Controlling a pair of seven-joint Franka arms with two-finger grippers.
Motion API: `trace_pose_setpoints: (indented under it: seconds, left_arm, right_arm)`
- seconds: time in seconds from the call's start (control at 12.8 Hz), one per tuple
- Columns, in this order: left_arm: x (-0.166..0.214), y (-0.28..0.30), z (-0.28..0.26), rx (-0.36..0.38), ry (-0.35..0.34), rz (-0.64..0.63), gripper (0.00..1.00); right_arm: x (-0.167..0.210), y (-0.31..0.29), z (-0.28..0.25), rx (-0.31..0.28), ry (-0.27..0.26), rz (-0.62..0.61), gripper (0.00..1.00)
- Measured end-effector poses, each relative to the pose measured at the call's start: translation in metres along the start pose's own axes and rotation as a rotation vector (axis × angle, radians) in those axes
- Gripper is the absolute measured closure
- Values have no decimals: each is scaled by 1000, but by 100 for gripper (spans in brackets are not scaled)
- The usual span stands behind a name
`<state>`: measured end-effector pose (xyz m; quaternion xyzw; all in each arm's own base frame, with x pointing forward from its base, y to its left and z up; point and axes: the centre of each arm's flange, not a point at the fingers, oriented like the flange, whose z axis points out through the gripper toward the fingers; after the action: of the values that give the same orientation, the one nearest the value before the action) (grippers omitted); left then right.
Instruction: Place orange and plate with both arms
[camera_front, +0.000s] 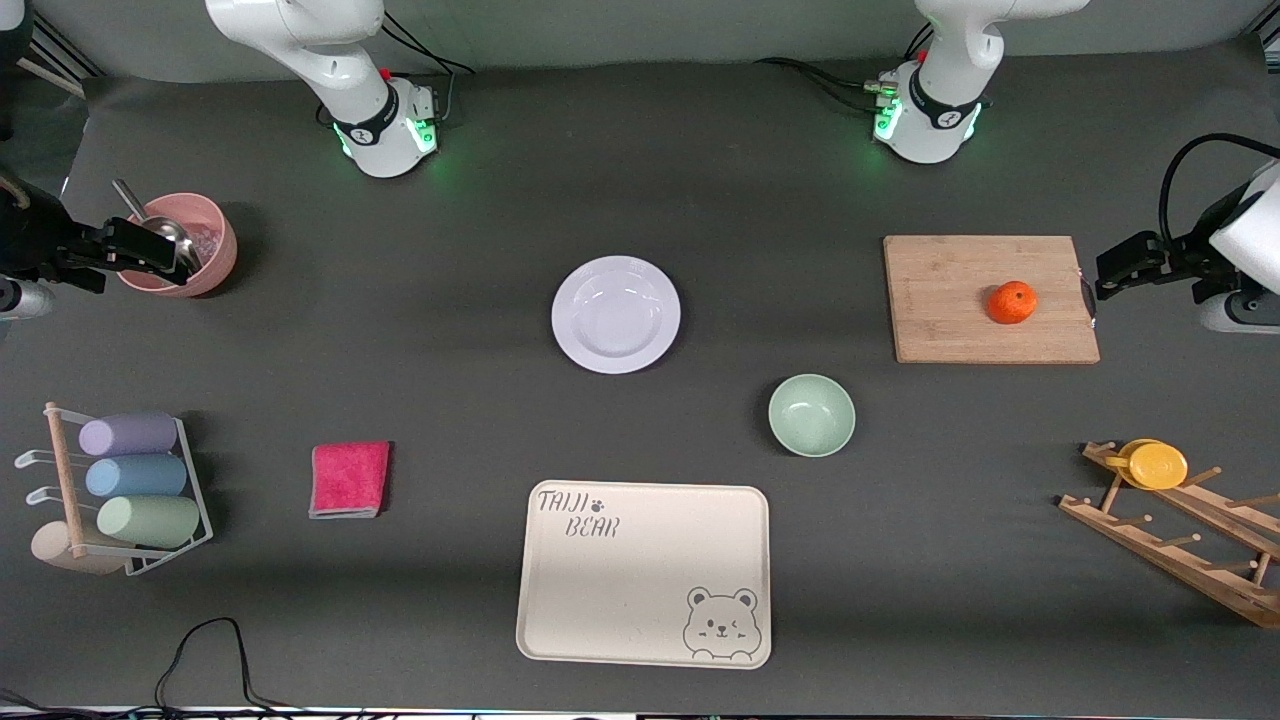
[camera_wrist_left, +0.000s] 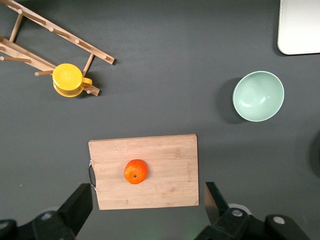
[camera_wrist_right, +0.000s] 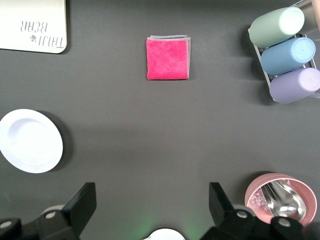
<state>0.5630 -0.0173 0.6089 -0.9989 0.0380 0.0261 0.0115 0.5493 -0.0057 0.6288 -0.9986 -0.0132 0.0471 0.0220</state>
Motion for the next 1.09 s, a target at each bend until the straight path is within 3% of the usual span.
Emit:
trace_pose_setpoints:
  seconds: [0.7,1.09]
  left_arm:
    - [-5,-2,3,-2,-38,-3,0]
    - [-32,-63,3,-11,-55,-5,0]
  right_arm:
    - [0,-2,0,3,-2,-5,0]
    - [0,-6,1,3,-3,-14,0]
